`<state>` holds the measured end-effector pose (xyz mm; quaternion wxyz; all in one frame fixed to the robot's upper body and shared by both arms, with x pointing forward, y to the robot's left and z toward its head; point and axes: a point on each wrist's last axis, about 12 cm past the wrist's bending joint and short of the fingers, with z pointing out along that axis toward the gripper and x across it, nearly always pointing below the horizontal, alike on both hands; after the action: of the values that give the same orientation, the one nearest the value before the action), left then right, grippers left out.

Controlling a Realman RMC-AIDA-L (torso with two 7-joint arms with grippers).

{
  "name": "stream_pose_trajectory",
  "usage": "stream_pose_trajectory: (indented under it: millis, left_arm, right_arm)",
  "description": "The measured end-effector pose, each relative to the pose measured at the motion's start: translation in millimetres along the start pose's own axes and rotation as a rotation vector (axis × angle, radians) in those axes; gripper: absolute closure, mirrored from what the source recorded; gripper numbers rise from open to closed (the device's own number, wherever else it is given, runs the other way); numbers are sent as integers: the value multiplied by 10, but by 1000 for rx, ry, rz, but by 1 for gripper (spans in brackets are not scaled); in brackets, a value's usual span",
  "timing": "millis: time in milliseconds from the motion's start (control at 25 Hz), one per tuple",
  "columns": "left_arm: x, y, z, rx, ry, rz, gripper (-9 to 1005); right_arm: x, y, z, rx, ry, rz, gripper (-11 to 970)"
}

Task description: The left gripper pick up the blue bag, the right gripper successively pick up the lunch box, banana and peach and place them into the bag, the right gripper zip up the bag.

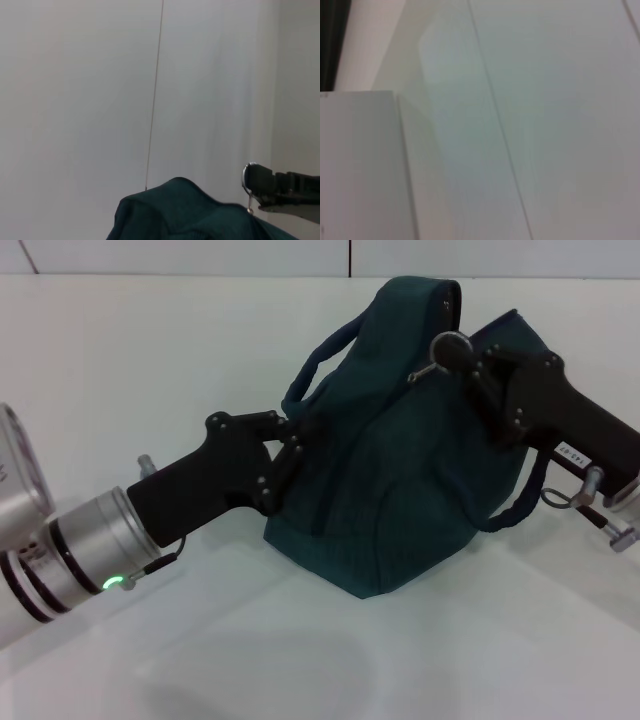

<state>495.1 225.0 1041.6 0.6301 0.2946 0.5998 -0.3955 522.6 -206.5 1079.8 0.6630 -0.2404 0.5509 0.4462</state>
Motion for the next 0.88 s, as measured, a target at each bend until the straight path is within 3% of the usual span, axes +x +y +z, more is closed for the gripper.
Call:
stream_pose_trajectory:
  millis: [600,880]
  left_arm:
    - [-7,66,-170,-49,7,4,948]
    - [-42,193,-322,-152,-6,10,948]
  right_arm:
    - [-4,-73,-140,91,-32,42,948]
    - [-13,-106,-194,117,-38,44,948]
